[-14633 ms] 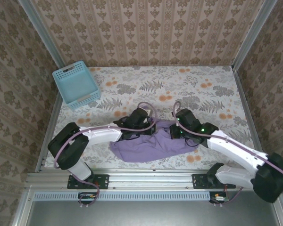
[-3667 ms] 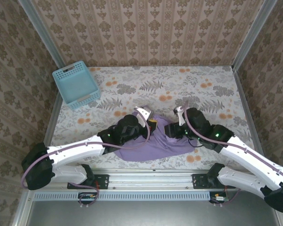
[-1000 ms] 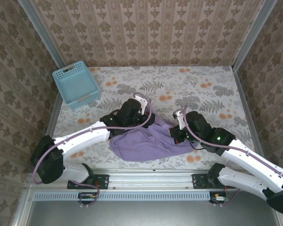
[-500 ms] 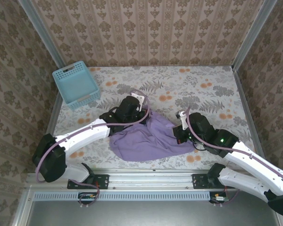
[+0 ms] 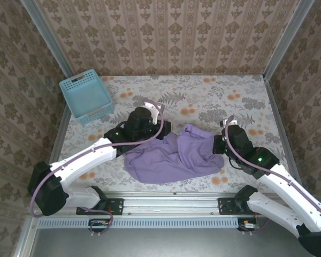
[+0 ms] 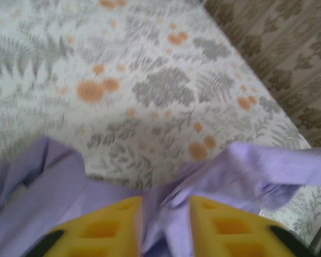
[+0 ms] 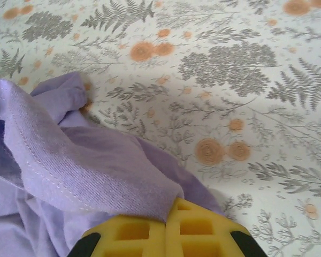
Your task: Fold the inside-out t-shirt
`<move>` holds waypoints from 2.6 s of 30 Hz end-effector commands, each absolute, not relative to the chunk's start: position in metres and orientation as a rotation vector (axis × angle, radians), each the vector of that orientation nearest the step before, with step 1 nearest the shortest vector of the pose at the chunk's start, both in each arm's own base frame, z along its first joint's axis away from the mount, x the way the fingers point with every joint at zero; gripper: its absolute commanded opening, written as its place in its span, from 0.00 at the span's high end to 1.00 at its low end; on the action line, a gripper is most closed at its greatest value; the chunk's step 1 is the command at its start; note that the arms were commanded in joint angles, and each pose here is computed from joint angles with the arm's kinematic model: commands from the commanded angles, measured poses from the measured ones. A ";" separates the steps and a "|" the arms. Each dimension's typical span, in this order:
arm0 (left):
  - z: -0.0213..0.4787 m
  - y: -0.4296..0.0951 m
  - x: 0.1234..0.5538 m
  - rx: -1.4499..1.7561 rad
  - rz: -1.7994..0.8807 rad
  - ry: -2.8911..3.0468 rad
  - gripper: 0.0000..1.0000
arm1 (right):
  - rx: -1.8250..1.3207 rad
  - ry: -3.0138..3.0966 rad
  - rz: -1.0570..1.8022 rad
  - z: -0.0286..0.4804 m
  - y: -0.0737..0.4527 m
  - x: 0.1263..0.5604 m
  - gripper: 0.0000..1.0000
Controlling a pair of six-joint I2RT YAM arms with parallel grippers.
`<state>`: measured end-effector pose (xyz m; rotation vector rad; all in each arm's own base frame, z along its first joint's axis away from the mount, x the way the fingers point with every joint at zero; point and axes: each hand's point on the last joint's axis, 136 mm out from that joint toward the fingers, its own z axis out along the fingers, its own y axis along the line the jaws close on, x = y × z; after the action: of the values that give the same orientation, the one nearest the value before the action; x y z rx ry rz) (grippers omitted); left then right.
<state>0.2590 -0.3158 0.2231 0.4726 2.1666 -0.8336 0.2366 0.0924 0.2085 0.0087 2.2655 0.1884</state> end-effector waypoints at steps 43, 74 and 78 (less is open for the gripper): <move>0.271 -0.093 0.333 -0.083 -0.266 2.184 1.00 | 0.361 1.940 -0.172 0.322 -0.016 0.220 1.00; 0.109 -0.090 0.235 -0.085 -0.024 2.664 0.37 | 0.658 2.226 0.097 0.179 0.001 0.203 1.00; 0.095 -0.107 0.242 0.112 0.153 2.727 0.36 | 0.652 2.220 0.099 0.180 0.000 0.204 1.00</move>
<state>0.2414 -0.1169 0.1031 -0.0316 2.7011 -0.0785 0.1991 -0.0010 0.1676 0.6607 2.2558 0.0697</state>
